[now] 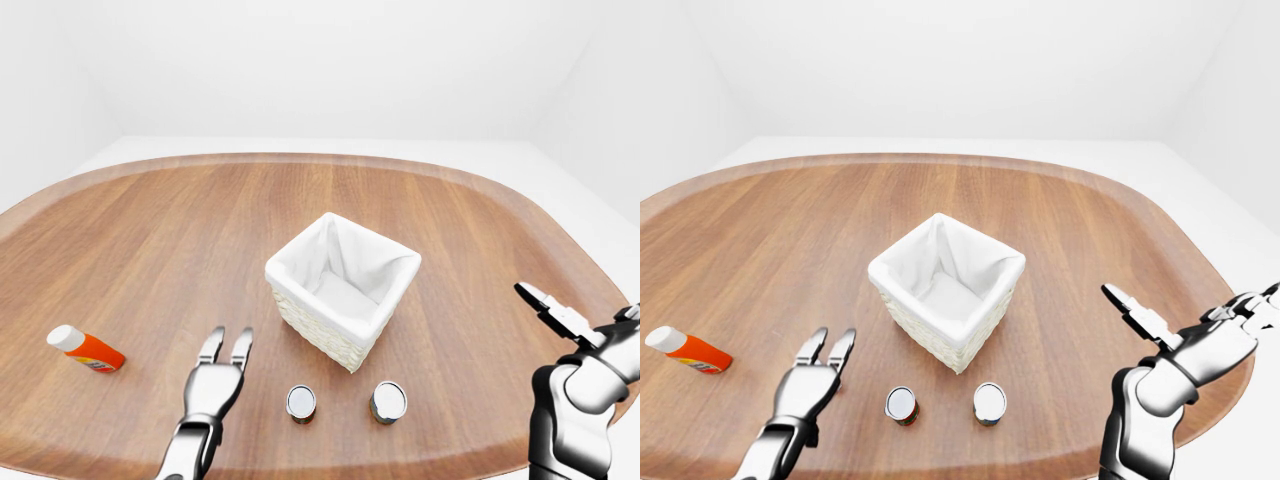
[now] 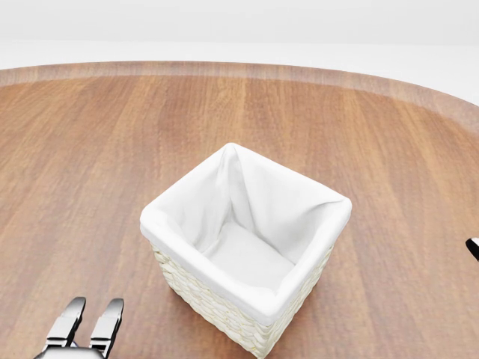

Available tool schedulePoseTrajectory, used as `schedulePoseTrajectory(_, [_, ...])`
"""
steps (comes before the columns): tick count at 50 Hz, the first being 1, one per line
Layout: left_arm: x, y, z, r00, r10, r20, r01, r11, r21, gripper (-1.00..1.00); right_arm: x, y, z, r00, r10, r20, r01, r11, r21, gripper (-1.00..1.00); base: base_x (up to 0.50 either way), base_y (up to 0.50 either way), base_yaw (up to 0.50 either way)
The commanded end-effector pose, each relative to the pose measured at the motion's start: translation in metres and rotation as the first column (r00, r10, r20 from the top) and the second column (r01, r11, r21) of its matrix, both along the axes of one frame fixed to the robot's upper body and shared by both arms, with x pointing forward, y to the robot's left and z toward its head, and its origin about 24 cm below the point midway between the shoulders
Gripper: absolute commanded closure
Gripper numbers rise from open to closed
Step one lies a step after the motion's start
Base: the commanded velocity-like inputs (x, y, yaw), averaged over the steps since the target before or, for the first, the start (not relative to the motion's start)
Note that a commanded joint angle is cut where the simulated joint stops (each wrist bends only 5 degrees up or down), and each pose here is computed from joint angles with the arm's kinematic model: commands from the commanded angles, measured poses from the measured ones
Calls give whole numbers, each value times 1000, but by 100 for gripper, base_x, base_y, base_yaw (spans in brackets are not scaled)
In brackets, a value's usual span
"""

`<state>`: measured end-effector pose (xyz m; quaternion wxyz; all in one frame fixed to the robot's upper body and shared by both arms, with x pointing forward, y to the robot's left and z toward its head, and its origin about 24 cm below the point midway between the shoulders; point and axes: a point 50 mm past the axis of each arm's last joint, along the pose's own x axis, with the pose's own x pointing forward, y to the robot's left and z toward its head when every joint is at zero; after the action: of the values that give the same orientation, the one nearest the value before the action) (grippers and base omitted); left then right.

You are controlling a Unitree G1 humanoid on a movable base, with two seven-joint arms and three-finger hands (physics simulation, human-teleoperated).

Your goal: Pick up the alphabet soup and the cream cheese box, and put them in the basket.

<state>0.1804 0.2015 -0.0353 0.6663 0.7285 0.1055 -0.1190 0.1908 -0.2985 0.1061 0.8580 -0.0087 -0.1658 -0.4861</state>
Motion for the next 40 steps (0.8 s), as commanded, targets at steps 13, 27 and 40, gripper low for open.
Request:
schedulePoseTrajectory(13, [-2, 10, -15, 1000, 14, -21, -14, 1000, 12, -100, 1, 0, -2, 1000, 1, -12, -1, 1000, 0, -100, 0, 0, 0])
schedulePoseTrajectory(27, [-1, 16, -19, 999, 29, -31, -29, 1000, 10, -100, 1, 0, -1, 1000, 1, -8, -1, 1000, -3, -100, 0, 0, 0])
schedulePoseTrajectory(40, [-1, 20, -24, 999, 39, -35, -38, 999, 11, -100, 1, 0, -2, 1000, 1, -12, -1, 1000, -1, -100, 0, 0, 0])
